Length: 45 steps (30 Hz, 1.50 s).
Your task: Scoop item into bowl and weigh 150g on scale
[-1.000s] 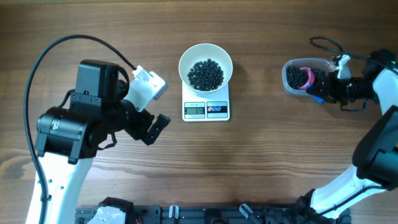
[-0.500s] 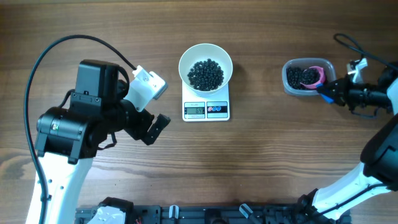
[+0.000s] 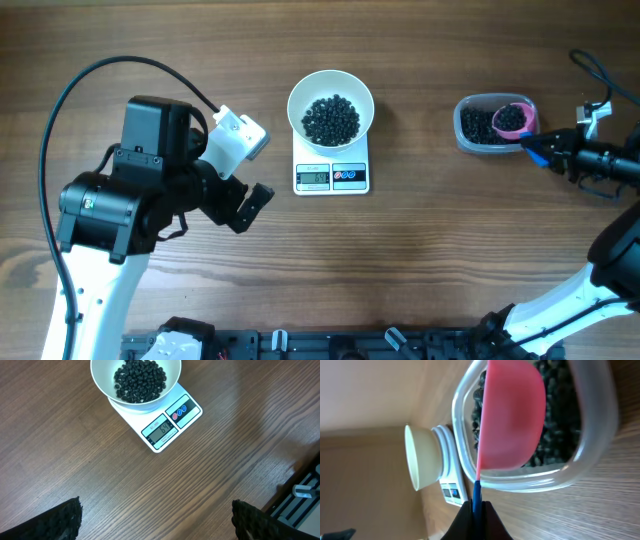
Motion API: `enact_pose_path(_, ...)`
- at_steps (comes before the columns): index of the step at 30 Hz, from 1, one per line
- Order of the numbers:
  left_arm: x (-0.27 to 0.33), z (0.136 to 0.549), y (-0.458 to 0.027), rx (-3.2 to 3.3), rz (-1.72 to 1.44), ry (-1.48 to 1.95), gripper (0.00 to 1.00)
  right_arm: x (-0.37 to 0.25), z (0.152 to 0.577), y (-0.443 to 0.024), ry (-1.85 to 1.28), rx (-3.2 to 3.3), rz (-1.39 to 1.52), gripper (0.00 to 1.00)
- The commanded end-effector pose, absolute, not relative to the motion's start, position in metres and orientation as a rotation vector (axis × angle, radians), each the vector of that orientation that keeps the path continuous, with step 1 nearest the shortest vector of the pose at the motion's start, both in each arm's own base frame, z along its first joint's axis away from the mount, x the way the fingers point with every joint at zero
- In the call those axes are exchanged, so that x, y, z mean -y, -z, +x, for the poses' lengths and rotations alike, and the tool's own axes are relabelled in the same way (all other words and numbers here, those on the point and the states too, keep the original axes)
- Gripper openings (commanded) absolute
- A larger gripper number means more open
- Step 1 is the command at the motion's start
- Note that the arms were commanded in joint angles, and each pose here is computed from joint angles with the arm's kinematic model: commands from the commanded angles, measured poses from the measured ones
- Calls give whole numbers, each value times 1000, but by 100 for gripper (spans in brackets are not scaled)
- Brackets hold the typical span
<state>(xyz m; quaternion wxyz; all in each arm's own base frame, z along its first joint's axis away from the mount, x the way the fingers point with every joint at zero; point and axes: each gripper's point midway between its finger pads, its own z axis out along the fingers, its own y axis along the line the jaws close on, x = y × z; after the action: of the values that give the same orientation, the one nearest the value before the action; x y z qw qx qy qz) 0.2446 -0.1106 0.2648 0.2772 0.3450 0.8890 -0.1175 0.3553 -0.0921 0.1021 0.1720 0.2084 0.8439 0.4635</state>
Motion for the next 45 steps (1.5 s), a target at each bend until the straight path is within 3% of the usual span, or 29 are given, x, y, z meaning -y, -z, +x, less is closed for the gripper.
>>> enact_pose_path(1,112,247,-270,-2375,919,316,100,86,357,-110,-1394,-2323,555,4)
enact_pose_path(21,112,247,-270,-2375,919,316,100,52,362,-180,-1567,-2090,384,4)
enact_pose_path(28,112,247,-270,-2375,919,316,100,-13,365,-221,-1710,-2047,184,5)
enact_pose_path(37,112,247,-270,-2375,919,316,100,-111,378,-231,-1870,-2137,-53,4)
enact_pose_path(45,112,247,-270,-2375,919,316,100,-168,391,-219,-1706,-2216,-255,4)
